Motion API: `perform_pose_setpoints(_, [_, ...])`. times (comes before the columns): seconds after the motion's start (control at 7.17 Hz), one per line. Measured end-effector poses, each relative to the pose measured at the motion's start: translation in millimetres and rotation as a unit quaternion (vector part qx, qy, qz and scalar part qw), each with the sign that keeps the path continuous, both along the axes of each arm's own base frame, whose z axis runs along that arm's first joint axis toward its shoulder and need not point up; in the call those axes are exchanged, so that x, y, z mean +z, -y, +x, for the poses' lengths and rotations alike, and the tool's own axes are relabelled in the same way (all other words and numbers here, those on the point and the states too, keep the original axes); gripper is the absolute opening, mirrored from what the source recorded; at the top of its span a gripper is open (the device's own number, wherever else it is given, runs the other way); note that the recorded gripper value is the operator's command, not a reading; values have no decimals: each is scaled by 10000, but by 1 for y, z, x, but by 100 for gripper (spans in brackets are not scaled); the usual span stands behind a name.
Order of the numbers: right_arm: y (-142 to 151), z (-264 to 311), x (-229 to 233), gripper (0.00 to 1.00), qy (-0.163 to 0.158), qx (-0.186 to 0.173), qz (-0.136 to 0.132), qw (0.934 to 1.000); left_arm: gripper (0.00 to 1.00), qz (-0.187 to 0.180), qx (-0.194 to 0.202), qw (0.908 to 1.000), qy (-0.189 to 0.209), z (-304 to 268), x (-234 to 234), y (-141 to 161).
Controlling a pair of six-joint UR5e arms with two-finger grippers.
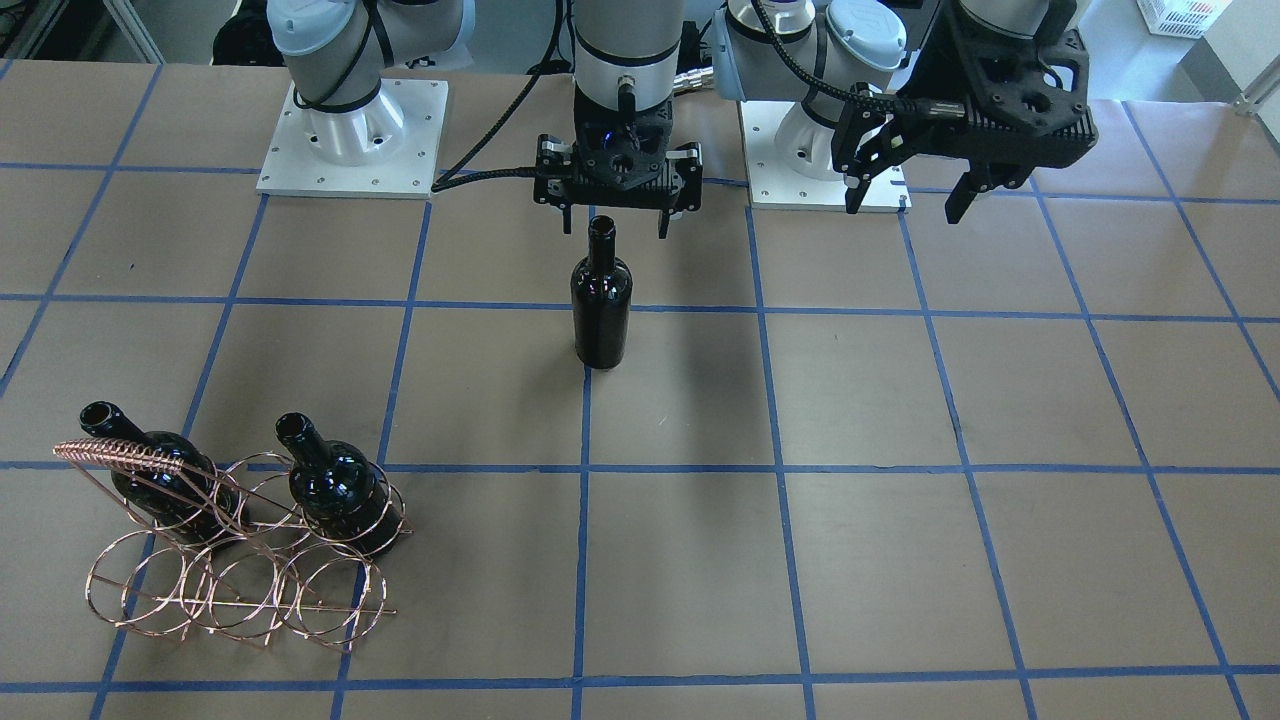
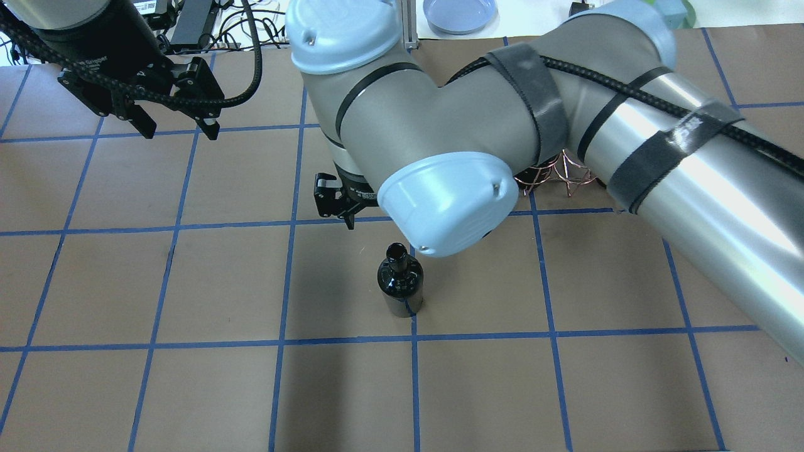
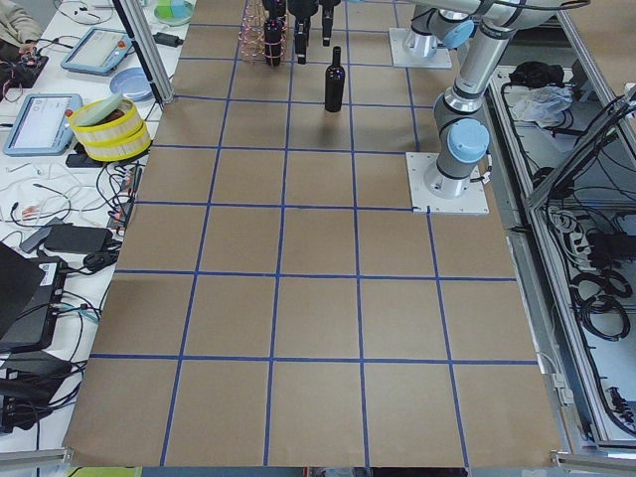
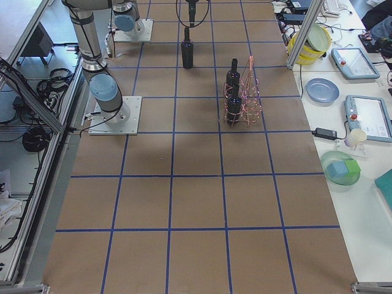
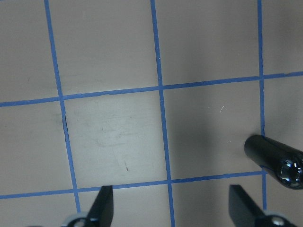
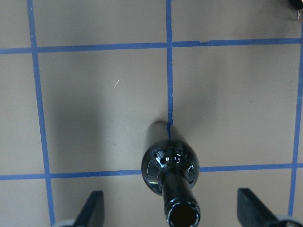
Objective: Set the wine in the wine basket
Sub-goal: 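Withdraw the left gripper while the right gripper moves over the standing bottle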
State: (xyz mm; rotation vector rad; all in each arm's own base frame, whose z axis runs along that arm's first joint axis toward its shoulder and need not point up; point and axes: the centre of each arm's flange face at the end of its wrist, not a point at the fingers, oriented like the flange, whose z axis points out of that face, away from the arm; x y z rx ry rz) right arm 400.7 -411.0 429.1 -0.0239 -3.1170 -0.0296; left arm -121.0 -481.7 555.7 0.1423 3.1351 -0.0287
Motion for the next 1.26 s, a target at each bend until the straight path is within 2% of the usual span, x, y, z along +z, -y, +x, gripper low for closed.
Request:
perform_pose_setpoints(0.28, [-9,-3,-28,98,-125,63,248,9996,100,20,-54,10000,24,9,-2,1])
perform_pose_setpoints(0.42, [-13,-3,-38,93,-75,52,341,9994,100,35,-86,10000,16,10,-4,1])
perform_pose_setpoints(0.56, [-15,-2,-45,76,33,39,400,9992,100,48,-103,9999,30,10,-5,1])
perform_pose_setpoints(0.7, [-15,-1,-49,65,78,44,423,9991,100,53,-107,9999,42,10,-5,0])
perform_pose_setpoints(1.26, [-7,-9,-49,63,84,-11,319,9995,100,47,-102,9999,61,11,-5,0])
